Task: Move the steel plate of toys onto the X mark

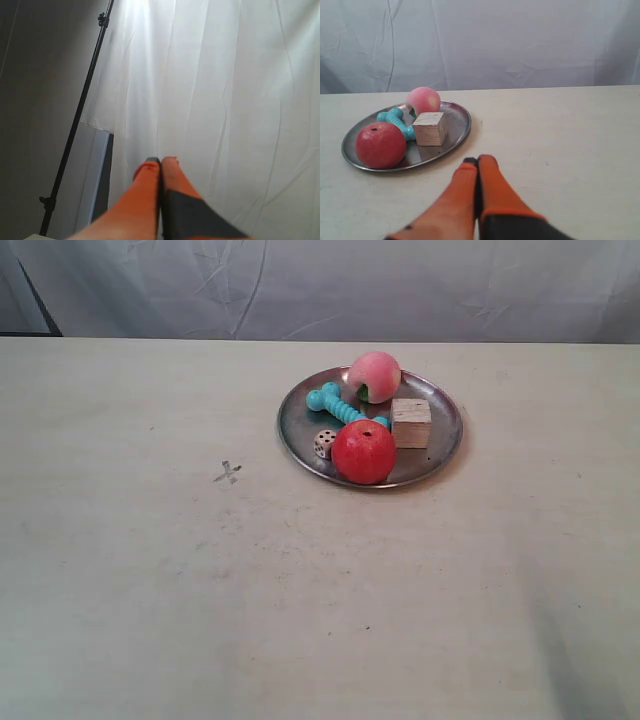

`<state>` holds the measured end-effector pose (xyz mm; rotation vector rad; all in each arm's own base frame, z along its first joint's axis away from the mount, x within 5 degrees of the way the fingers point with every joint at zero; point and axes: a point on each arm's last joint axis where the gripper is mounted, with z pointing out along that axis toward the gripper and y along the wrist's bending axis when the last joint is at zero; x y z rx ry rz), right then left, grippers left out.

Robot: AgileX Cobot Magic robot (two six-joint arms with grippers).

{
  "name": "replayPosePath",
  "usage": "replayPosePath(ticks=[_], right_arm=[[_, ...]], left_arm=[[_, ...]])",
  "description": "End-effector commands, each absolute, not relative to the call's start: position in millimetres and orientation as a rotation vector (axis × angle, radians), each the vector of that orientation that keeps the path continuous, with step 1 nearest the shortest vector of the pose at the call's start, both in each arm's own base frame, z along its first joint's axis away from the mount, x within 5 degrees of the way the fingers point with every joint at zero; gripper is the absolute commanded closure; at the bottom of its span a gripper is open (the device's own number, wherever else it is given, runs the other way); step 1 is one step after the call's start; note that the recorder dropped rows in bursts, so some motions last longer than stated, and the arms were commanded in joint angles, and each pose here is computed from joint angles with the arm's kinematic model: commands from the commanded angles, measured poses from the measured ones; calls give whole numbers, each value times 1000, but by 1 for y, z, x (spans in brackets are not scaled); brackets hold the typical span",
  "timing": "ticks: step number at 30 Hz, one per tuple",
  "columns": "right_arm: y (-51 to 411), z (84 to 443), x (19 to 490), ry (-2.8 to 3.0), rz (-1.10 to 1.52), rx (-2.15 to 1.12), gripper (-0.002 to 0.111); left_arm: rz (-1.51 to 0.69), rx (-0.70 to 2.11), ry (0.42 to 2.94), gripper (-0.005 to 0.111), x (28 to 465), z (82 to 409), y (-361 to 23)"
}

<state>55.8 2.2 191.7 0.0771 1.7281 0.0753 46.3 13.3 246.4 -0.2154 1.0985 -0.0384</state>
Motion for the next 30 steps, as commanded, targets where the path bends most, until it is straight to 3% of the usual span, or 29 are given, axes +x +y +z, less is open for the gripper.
replayPosePath(ticks=[1, 30], right_arm=[[2, 193, 56, 1708, 66, 82, 108], [2, 193, 56, 1703, 74, 80, 108]], left_arm=[[-34, -221, 1092, 107, 46, 245, 14], [-26, -224, 1063, 107, 45, 248, 15]])
